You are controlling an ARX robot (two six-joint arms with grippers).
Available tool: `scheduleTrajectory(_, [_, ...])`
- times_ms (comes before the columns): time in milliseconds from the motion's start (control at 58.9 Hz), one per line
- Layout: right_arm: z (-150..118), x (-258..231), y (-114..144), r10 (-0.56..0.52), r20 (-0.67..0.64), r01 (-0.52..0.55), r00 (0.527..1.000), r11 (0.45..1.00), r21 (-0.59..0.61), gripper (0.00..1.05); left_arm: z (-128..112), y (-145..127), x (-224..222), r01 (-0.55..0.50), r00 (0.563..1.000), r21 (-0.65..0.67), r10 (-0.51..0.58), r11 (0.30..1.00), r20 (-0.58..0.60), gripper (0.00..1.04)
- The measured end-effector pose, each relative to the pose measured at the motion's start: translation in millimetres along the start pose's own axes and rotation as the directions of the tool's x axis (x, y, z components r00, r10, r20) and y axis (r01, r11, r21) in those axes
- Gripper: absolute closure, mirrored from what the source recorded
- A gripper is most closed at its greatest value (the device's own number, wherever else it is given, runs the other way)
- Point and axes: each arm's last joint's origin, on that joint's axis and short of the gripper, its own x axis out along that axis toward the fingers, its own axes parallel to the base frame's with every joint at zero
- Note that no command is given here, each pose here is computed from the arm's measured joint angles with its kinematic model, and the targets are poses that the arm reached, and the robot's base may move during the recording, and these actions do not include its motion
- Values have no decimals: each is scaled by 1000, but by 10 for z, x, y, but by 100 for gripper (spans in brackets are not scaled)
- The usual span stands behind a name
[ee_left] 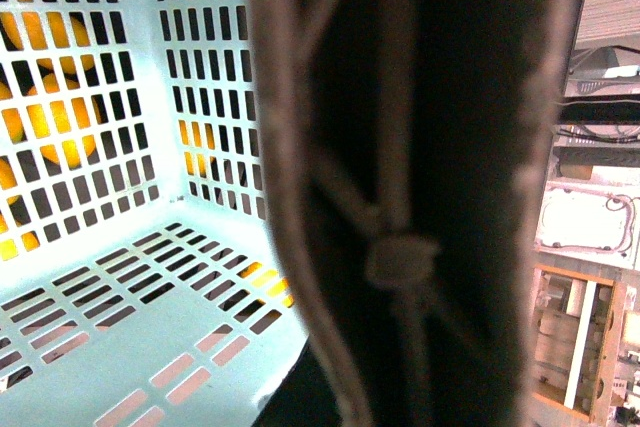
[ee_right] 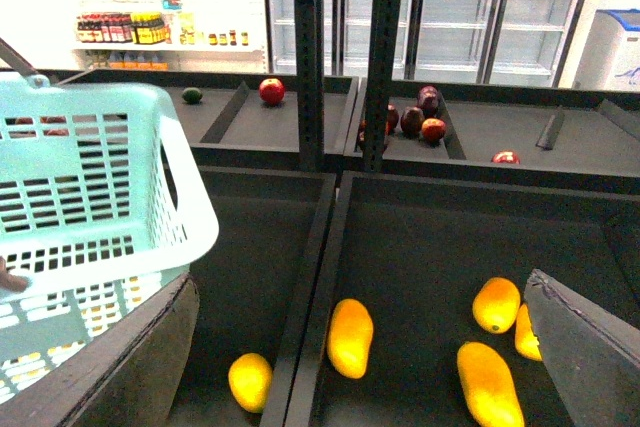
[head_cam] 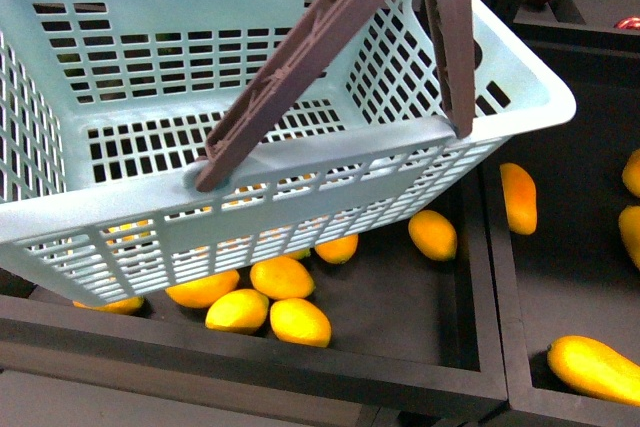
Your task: Pick mango and avocado into basket
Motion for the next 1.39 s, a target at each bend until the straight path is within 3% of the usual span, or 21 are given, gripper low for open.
scheduleTrajectory(221, [0,0,0,0,0,0,1000,1000,0,8,-131,-227,64,48,999,67,-47,997,-26,100])
scheduleTrajectory(561, [0,0,0,2,-3,-2,1000,1000,3,8,-165,-250,74,51,998,75,-49,996,-32,100])
scheduleTrajectory(629, [12,4,-11,57,-189,-44,980,996,71,8,-152,-241,71,50,998,73,-48,996,-30,100])
scheduleTrajectory(697, [29,42,-64,73,-395,-17,916,989,144,8,-147,-237,70,48,999,71,-46,996,-27,100])
scheduleTrajectory(782, [0,150,-195,41,-479,59,877,980,192,8,-151,-240,71,49,998,74,-47,996,-29,100])
scheduleTrajectory(951, [115,436,-586,-57,-454,170,889,962,213,8,-151,-239,72,49,998,71,-47,996,-30,100])
scheduleTrajectory(1104, [91,812,-971,-142,-453,228,880,964,140,8,-151,-240,72,50,998,72,-48,996,-30,100])
scheduleTrajectory(1223, [-209,1311,-1315,-198,-495,217,846,976,-21,8,-151,-239,72,49,998,72,-47,996,-30,100])
scheduleTrajectory(1393, [-733,1804,-1593,-227,-611,194,758,973,-122,8,-151,-239,72,50,998,72,-48,996,-30,100])
